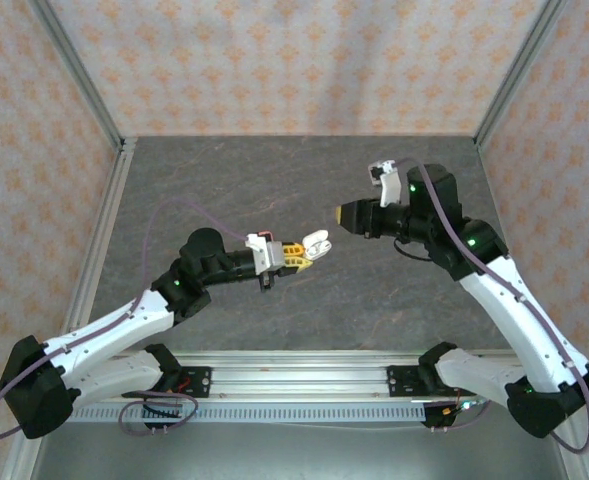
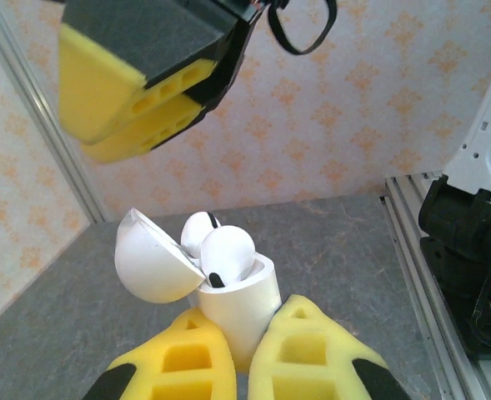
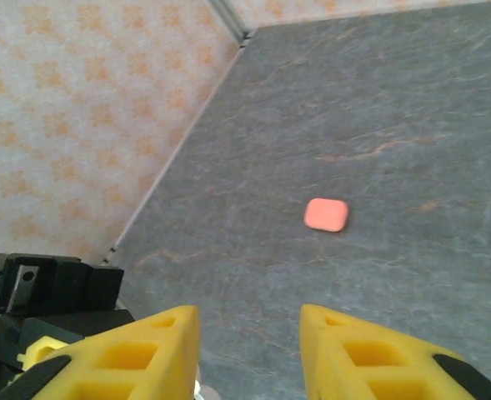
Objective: Insert wireless bluetooth earbuds into charging case
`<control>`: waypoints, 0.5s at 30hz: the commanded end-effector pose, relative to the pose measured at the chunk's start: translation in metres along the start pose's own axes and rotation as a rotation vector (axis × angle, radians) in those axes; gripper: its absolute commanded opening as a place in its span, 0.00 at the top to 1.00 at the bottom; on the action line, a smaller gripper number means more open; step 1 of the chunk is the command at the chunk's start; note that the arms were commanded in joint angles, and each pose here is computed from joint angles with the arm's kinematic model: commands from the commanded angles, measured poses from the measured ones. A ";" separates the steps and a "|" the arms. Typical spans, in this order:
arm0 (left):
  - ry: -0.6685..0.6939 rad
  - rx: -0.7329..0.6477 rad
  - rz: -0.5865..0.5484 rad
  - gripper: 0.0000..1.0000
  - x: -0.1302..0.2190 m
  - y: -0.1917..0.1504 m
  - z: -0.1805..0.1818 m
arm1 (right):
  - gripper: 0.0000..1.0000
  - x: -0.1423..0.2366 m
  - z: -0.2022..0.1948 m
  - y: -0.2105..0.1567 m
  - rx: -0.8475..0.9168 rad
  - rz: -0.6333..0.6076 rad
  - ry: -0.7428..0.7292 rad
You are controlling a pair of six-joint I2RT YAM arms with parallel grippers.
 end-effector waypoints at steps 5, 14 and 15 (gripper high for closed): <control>-0.032 -0.016 -0.123 1.00 0.002 0.034 0.009 | 0.61 -0.020 0.012 -0.005 -0.062 0.147 0.217; -0.018 -0.016 -0.108 1.00 0.001 0.032 0.011 | 0.59 0.012 0.003 -0.015 0.003 0.022 0.071; -0.019 -0.012 -0.105 1.00 0.000 0.031 0.011 | 0.61 0.017 0.003 -0.015 0.017 0.007 0.052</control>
Point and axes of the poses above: each hand's point on the last joint's axis, 136 mm out from that joint toward the fingers, its own x axis back along the fingers, its own z axis along the line the jaws close on, y = z × x, the point moved 8 cm from there along x, back along the fingers, and after that the axes turned 15 degrees about -x, right-handed, at the moved point
